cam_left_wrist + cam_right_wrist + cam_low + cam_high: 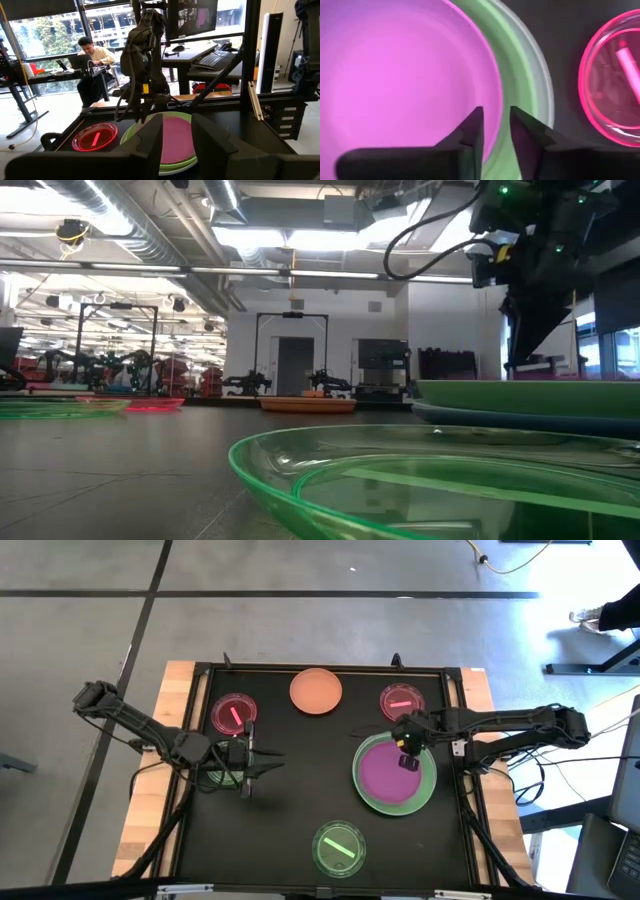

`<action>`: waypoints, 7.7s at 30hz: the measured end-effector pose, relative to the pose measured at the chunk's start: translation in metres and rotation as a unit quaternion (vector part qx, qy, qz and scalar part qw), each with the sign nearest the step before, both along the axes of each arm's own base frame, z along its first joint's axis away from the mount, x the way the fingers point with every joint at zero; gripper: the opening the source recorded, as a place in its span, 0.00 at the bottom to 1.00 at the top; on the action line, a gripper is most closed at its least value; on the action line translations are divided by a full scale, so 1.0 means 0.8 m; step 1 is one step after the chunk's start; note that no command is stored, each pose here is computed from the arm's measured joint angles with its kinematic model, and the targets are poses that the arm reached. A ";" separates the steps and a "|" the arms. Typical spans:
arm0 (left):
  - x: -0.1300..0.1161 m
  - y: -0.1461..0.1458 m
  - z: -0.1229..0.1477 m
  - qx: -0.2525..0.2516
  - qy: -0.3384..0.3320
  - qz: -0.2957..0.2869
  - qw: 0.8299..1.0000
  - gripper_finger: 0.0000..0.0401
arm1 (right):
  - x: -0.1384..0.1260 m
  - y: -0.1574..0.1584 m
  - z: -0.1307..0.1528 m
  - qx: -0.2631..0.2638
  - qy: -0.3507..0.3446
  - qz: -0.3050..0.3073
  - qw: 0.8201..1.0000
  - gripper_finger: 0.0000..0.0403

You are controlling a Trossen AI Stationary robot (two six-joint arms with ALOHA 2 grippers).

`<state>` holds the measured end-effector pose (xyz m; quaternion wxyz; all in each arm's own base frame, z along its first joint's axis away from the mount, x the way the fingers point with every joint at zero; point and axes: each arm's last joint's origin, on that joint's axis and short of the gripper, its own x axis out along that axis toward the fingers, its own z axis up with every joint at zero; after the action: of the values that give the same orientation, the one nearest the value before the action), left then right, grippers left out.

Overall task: Stack plastic plates
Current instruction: Stack the purple plate on top of the green plate, then stack the orange plate on top of the purple plate, then stack the left red transparent plate on top of the orange plate

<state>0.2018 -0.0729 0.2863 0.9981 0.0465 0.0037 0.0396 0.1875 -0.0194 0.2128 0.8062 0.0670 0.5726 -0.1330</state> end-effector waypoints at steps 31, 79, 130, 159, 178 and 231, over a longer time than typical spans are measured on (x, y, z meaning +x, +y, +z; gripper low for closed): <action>0.098 0.147 -0.109 -0.045 0.196 0.186 0.962 0.24 | 0.071 0.104 -0.022 -0.150 -0.364 0.198 0.898 0.33; 0.173 0.246 -0.189 0.078 0.522 0.098 0.844 0.03 | 0.078 0.107 -0.049 -0.136 -0.342 0.198 0.909 0.33; 0.326 0.012 -0.145 0.162 0.239 -0.164 0.943 0.03 | -0.056 0.159 0.128 -0.154 -0.596 0.298 0.730 0.33; 0.336 0.004 -0.152 0.133 0.266 -0.130 0.946 0.23 | -0.054 0.160 0.121 -0.160 -0.577 0.312 0.738 0.33; 0.187 -0.008 -0.062 0.049 0.415 -0.048 0.907 0.22 | -0.054 0.161 0.119 -0.152 -0.571 0.310 0.744 0.33; 0.033 0.198 -0.179 -0.166 0.629 0.440 0.619 0.22 | -0.054 0.161 0.117 -0.155 -0.566 0.313 0.746 0.33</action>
<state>0.2282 0.0855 0.1431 0.6056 -0.1133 0.6574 0.4339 0.1442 0.1091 0.3066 0.9781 -0.1789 -0.0290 0.1028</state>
